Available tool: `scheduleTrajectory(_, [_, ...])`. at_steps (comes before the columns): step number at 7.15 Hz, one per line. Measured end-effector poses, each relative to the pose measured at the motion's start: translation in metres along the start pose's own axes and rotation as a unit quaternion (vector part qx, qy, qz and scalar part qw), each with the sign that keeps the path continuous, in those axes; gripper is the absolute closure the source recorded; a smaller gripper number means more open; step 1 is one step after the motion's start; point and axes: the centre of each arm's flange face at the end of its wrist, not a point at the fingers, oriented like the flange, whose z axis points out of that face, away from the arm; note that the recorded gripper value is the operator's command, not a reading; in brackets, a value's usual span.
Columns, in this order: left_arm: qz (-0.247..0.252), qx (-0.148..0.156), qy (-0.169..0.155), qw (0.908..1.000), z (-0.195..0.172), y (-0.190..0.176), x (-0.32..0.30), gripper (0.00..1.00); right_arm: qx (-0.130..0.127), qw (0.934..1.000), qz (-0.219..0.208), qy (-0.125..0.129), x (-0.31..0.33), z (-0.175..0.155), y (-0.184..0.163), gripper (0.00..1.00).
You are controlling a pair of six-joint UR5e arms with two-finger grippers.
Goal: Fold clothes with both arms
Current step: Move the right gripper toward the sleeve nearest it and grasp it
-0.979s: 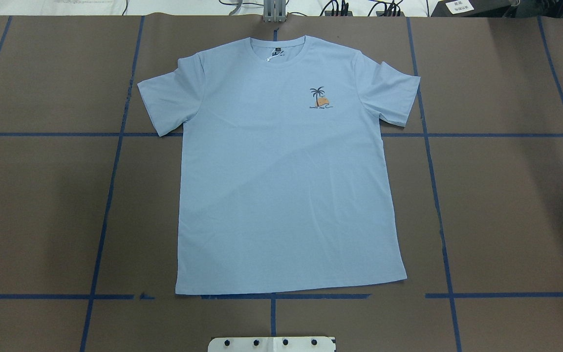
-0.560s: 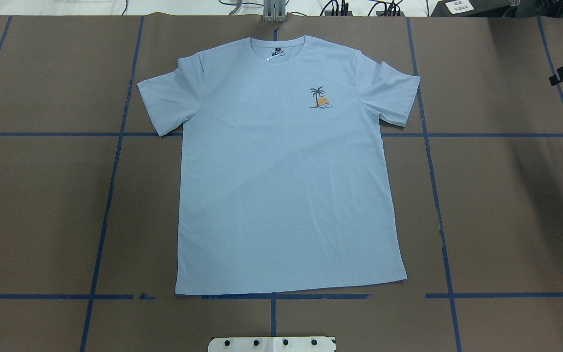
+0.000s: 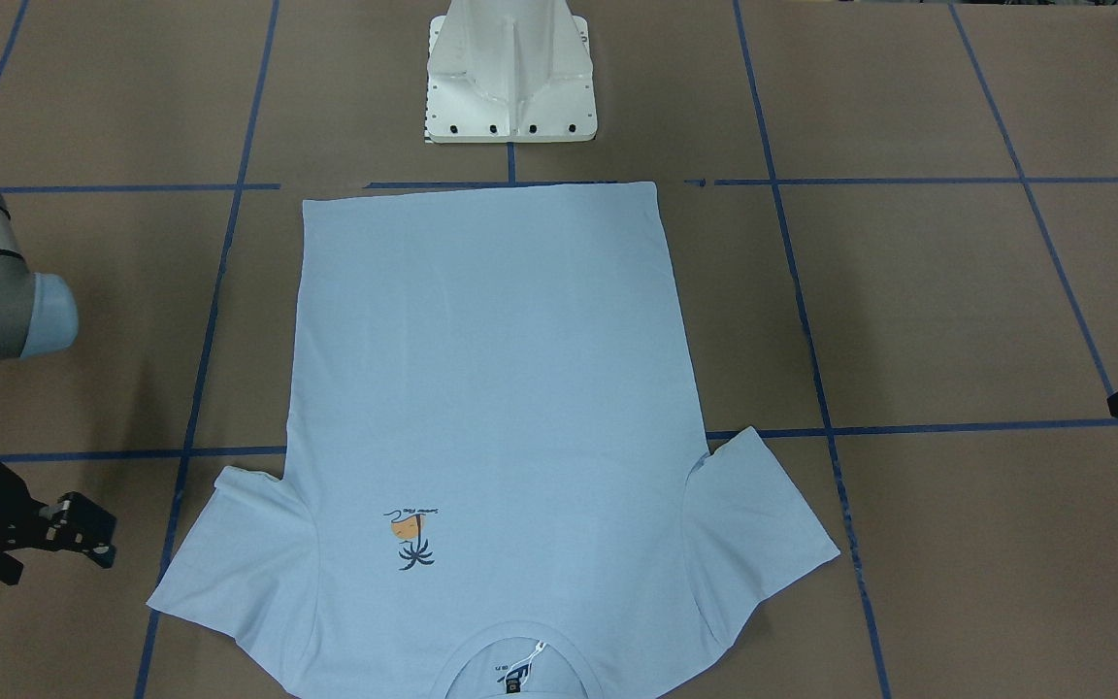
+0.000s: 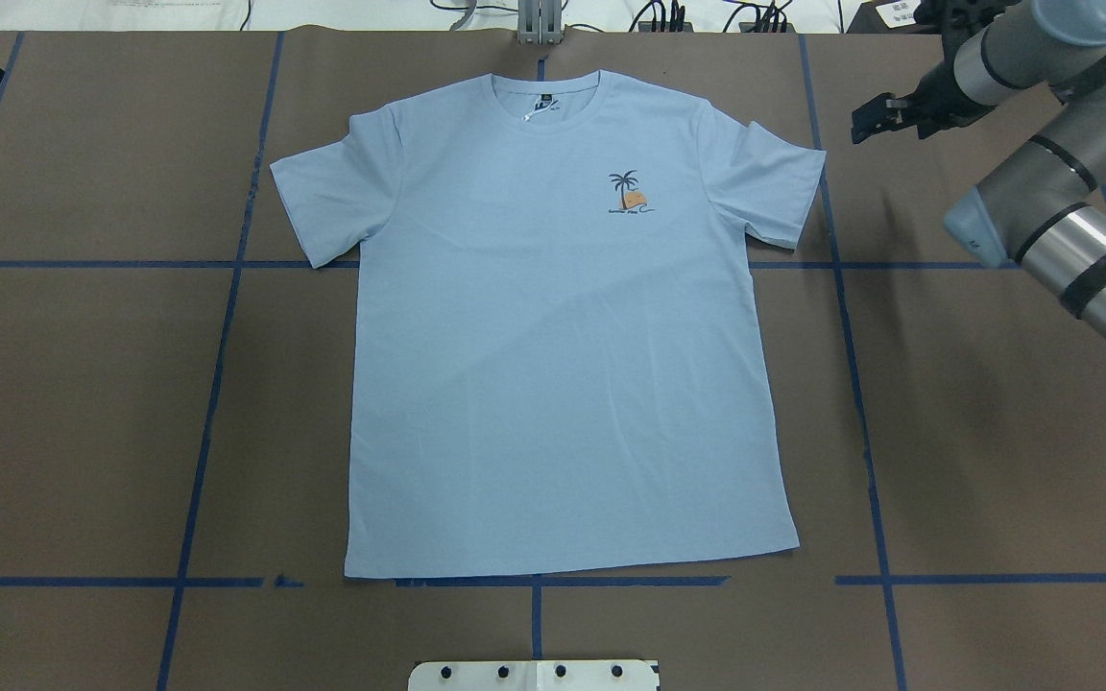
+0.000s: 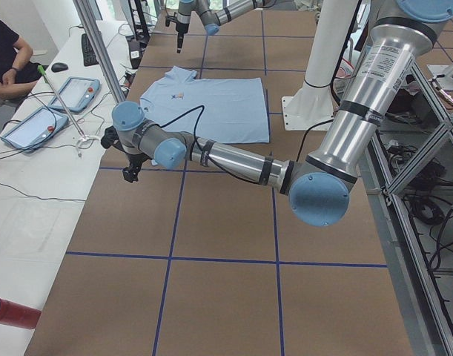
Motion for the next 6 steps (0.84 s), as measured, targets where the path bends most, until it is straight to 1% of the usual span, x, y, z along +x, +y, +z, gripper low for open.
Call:
scheduleTrajectory(2, [-0.007, 0.015, 0.004, 0.9998, 0.010, 0.004, -0.011, 0.00, 0.018, 0.9997, -0.019, 0.002, -0.020, 0.040, -0.003, 0.03])
scheduleTrajectory(3, [-0.006, 0.019, 0.005, 0.9998, 0.012, 0.006, -0.013, 0.00, 0.023, 0.9994, -0.025, -0.001, -0.023, 0.054, -0.003, 0.08])
scheduleTrajectory(5, [-0.005, 0.022, 0.005, 0.9997, 0.012, 0.005, -0.013, 0.00, 0.019, 0.9993, -0.031, -0.002, -0.029, 0.068, 0.003, 0.15])
scheduleTrajectory(6, [-0.004, 0.023, 0.005, 0.9997, 0.011, 0.004, -0.012, 0.00, 0.017, 0.9993, -0.032, -0.002, -0.029, 0.071, 0.006, 0.31])
